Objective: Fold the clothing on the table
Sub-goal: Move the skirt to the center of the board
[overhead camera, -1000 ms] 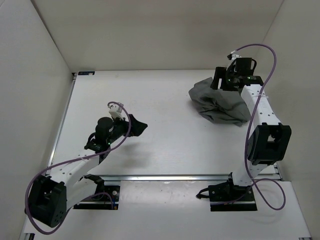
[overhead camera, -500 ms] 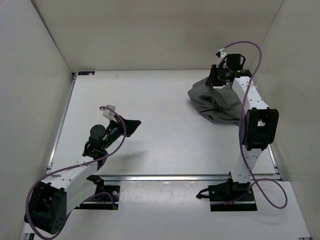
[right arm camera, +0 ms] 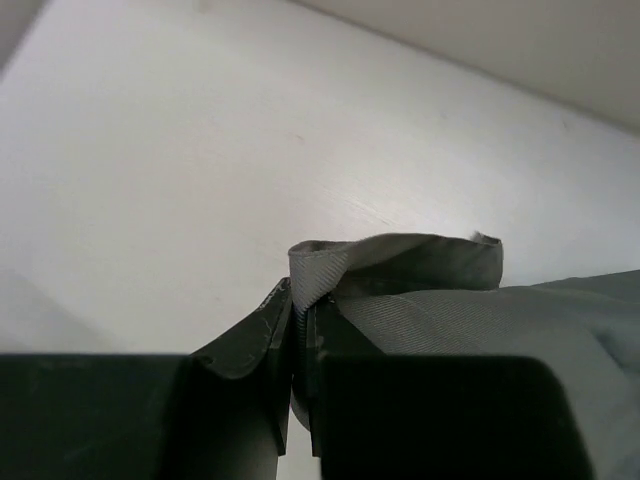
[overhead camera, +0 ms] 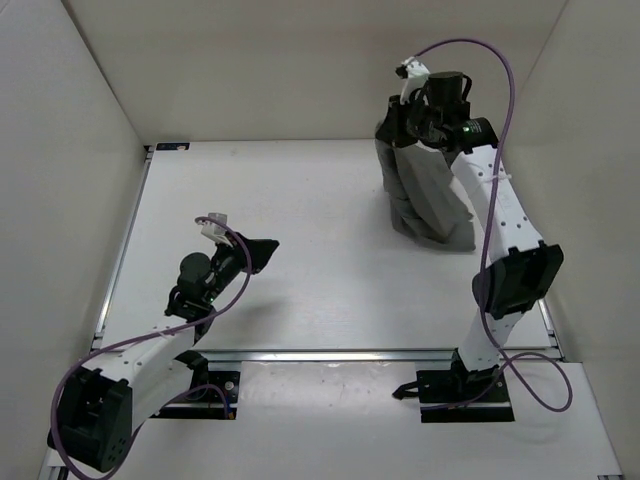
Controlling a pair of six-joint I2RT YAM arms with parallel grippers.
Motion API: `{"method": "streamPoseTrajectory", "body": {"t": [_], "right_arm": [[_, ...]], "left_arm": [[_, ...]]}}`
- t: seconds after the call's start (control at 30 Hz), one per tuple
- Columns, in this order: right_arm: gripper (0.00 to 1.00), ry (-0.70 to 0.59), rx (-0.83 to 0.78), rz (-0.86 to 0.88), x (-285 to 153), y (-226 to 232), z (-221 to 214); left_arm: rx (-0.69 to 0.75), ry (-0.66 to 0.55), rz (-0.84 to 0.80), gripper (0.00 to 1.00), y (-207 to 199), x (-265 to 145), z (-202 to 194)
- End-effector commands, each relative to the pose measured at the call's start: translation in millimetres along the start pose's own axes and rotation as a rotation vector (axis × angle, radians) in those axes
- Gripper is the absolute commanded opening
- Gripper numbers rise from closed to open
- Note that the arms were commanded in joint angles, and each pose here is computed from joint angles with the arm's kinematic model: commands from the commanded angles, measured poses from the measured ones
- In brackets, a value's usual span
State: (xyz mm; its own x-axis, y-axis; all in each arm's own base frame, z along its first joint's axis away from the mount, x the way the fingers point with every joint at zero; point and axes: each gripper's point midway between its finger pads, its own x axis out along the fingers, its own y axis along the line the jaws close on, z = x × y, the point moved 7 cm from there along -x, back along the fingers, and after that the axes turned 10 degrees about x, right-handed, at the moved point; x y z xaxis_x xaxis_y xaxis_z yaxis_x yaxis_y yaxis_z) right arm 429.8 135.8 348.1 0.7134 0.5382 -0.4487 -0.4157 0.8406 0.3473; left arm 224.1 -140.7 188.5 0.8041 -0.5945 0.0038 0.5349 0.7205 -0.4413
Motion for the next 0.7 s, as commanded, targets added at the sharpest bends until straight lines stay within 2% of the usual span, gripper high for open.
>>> {"method": "streamPoseTrajectory", "body": {"t": [0.0,0.13,0.23,0.33,0.4,0.5,0.53,0.63,0.67], "right_arm": [[0.0,-0.231,-0.152,0.148,-81.6,92.1,49.9],[0.0,-0.39,-0.197,0.231,-142.0,132.7,61.7],[0.0,-0.458,-0.145,0.286,-173.2,129.0,69.9],[0.0,-0.475,-0.087,0.264,-178.1,106.7,72.8],[0.0,-0.423,-0.018,0.215,-162.0,81.8,68.5],[0.0,-0.274,0.058,0.139,-109.1,50.1,37.7],[0.0,-0.26,0.075,0.115,-99.5,44.0,32.7],[0.0,-0.116,0.188,0.08,-52.2,11.5,-12.4],[0.0,-0.008,0.245,0.038,-24.0,-6.9,-45.3]], "left_arm": [[0.014,-0.111,0.047,0.34,2.1,-3.1,20.3],[0.036,-0.218,0.109,0.34,5.1,-12.9,47.8],[0.064,-0.264,0.131,0.34,4.8,-19.7,68.7],[0.093,-0.279,0.166,0.34,4.8,-22.8,79.4],[0.091,-0.266,0.184,0.35,6.2,-22.1,80.6],[0.058,-0.22,0.223,0.37,11.4,-21.2,73.7],[0.035,-0.211,0.24,0.36,14.2,-22.4,69.5],[0.005,-0.191,0.309,0.35,25.2,-27.5,62.0],[0.004,-0.153,0.35,0.35,30.9,-28.7,54.8]]}}
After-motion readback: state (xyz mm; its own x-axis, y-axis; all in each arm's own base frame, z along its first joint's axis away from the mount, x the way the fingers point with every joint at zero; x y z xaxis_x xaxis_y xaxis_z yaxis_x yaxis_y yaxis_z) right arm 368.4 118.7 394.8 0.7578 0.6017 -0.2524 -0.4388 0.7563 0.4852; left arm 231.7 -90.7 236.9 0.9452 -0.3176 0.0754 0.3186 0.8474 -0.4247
